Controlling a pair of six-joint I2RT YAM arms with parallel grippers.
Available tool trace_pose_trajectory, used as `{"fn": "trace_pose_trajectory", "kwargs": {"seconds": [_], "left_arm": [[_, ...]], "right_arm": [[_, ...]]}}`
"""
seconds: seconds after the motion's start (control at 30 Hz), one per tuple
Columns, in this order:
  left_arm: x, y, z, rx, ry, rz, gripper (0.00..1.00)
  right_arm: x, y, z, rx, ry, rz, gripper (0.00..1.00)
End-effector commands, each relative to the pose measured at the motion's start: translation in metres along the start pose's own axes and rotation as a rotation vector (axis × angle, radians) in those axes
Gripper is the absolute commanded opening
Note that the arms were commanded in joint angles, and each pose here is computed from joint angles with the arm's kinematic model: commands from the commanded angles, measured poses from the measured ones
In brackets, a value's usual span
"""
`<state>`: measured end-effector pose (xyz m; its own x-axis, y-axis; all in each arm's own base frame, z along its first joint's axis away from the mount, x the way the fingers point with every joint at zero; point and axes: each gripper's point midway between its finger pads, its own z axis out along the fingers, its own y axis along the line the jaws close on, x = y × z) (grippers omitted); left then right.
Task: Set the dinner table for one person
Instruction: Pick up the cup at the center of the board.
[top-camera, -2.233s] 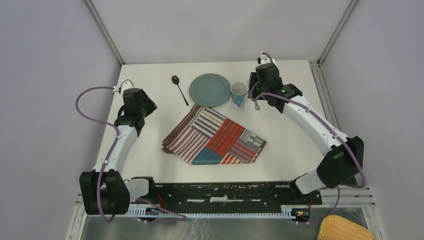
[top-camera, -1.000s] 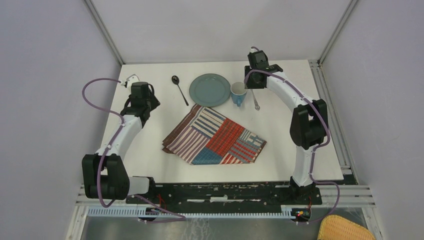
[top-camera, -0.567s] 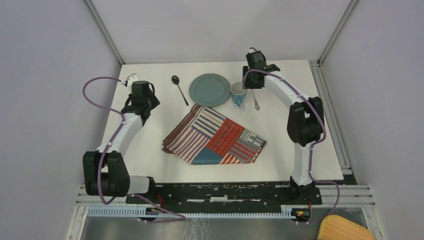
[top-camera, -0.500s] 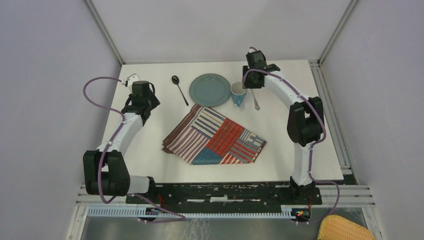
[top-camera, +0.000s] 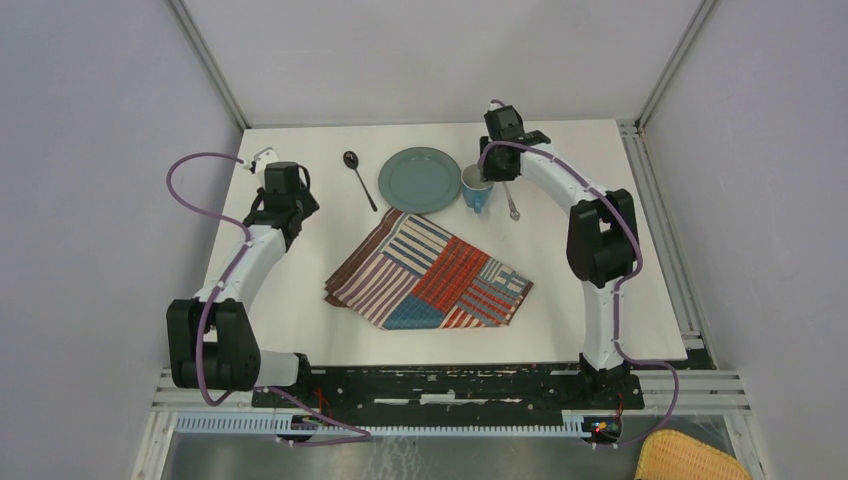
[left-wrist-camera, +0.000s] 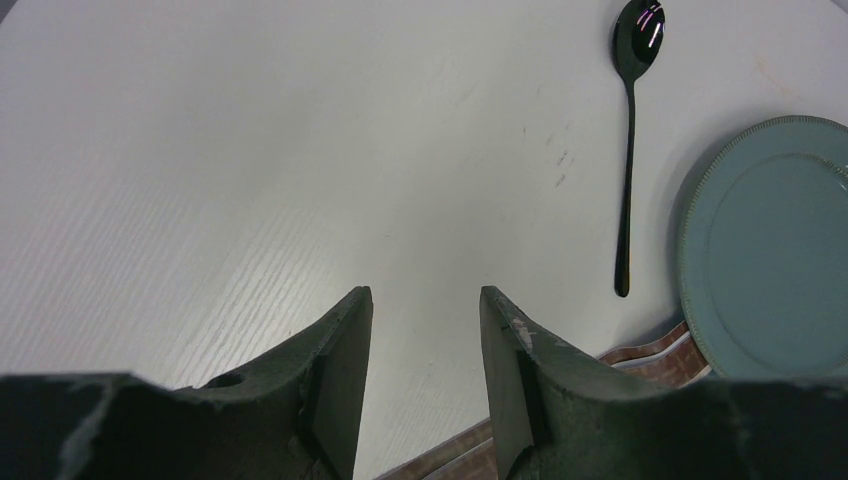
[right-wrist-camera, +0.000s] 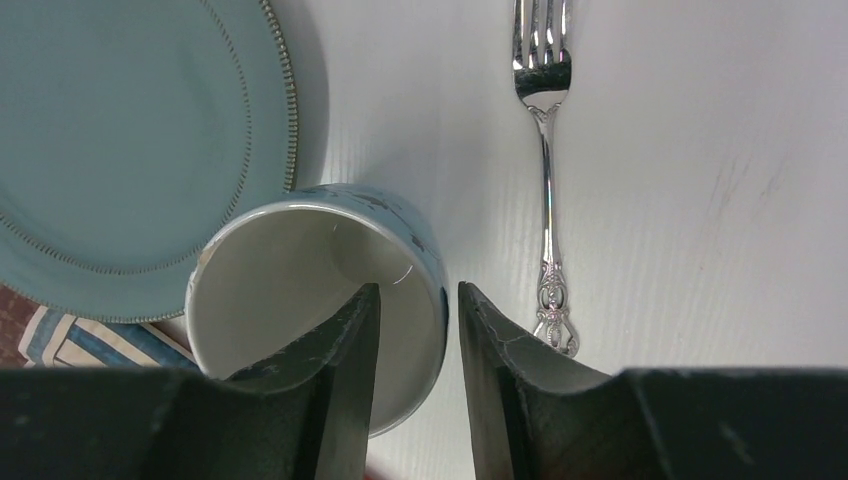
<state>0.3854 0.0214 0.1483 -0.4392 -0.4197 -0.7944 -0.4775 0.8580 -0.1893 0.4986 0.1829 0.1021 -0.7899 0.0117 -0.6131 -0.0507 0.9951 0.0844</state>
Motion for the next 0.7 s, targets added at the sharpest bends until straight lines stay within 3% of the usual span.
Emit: {"fn": "trace_pose_trajectory", "kwargs": {"seconds": [0.0, 0.53, 0.67], "left_arm": [[-0.024, -0.008, -0.003, 0.014, -0.068, 0.015, 0.52], [-0.025, -0.004, -0.006, -0.002, -0.073, 0.015, 0.52], [-0.027, -0.004, -0.006, -0.003, -0.079, 0.014, 0.52]], "right_arm": [[-0.024, 0.011, -0.007, -0.027, -0.068, 0.003, 0.39], [-0.01, 0.014, 0.01, -0.026, -0.027, -0.011, 0.25], [-0.007, 0.014, 0.013, -0.025, -0.021, -0.014, 0.12]]}}
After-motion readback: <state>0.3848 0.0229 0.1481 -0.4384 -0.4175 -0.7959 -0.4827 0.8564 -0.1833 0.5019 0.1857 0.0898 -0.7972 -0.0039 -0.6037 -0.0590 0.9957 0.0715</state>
